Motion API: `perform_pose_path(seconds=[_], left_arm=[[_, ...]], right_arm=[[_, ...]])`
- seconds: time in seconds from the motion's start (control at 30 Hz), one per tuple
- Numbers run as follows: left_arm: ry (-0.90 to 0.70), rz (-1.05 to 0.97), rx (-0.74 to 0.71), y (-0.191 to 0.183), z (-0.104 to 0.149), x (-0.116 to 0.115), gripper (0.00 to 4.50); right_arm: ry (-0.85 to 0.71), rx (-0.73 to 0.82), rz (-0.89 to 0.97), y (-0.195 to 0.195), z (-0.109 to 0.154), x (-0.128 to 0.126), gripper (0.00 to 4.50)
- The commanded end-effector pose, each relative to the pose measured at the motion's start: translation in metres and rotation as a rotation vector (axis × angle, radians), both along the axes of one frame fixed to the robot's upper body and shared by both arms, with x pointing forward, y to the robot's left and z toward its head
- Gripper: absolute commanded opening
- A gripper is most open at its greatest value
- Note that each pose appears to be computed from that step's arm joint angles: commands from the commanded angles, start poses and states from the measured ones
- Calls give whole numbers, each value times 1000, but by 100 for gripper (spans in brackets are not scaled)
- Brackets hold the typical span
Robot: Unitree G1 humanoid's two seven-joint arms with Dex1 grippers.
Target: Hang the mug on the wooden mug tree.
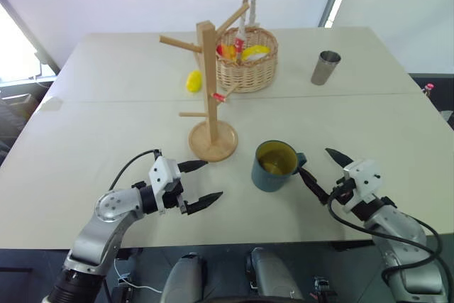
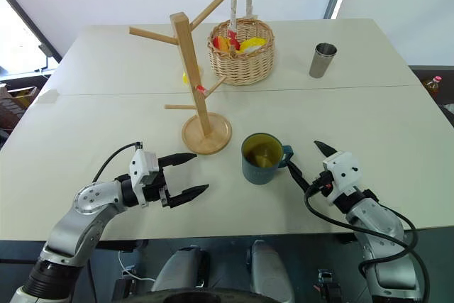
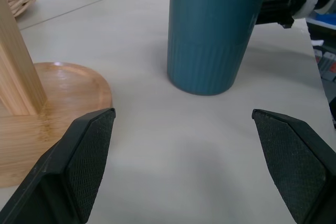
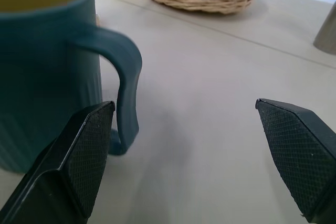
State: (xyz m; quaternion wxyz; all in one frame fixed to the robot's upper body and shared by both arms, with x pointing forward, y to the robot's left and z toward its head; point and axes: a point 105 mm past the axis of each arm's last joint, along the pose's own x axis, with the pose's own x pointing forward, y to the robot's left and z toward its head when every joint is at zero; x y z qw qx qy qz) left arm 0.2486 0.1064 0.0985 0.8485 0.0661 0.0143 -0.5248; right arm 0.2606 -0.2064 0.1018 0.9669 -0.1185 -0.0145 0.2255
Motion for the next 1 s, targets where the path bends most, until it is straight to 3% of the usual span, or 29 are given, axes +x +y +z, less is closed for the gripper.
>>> perform_pose_path(seconds=[0.03, 0.67, 0.77, 0.97, 1.0], left_arm=[[-37, -8, -4, -1, 8, -3, 450], [-39, 11, 8, 2, 5, -7, 450], [-41, 13, 10, 3, 5, -6, 450], [-44, 15, 11, 3, 5, -5, 450], [-45, 15, 11, 3, 6, -5, 450]], right_arm=[[-29, 3, 8, 3, 5, 5, 447], [-19, 71, 42, 19, -9, 31, 447], [-11, 89, 68, 25, -9, 30, 358], [-8, 102, 92, 29, -6, 25, 40], [-9, 99, 92, 29, -6, 25, 5]])
